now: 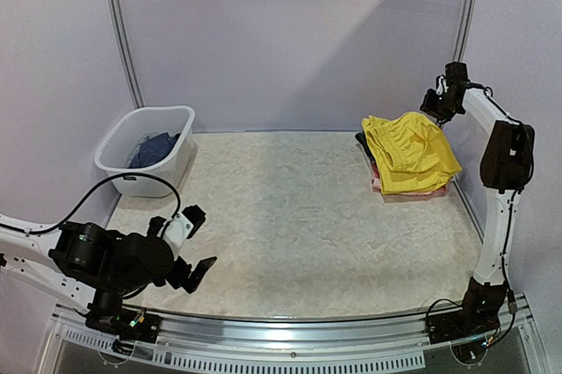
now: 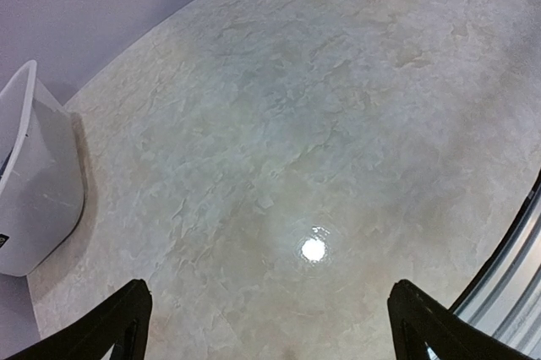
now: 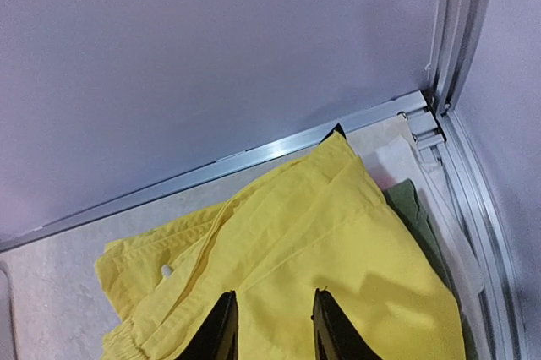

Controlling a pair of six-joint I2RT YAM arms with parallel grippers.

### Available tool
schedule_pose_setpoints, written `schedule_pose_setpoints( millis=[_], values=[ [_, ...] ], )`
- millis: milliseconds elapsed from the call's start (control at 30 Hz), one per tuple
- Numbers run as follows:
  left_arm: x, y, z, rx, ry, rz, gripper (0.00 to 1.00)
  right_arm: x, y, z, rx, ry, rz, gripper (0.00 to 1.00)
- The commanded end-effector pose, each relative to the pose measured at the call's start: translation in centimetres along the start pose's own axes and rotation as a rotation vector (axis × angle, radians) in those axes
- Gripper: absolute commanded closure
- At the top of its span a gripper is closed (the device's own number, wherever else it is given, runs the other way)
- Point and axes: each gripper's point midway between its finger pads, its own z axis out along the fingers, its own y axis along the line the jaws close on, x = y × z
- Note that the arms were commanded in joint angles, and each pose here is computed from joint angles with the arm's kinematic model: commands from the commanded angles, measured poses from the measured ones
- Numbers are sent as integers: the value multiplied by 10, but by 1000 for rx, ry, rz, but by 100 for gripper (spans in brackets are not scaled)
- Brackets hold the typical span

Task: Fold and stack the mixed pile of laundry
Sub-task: Smooth out the square-folded shorts at the corner of the board.

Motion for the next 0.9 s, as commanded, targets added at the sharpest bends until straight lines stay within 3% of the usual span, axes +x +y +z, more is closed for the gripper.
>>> schedule_pose_setpoints(
  millis=[0,233,400,667,867],
  values=[
    [-6,-2,1,-2,-19,-11,0,12,-8,41,-24,43,-14,71],
    [-15,-2,1,-7,-30,-28,0,31,-26,91,-89,82,57,71],
    [-13,-2,3,-13,-18,-31,0,33,-33,103,-163,87,91,68],
    [-19,-5,7,-1,-21,-35,0,28,-17,92,-260,93,50,51],
    [-16,-7,9,7,-10,-39,0,2,9,46,-280,34,15,40]
  ],
)
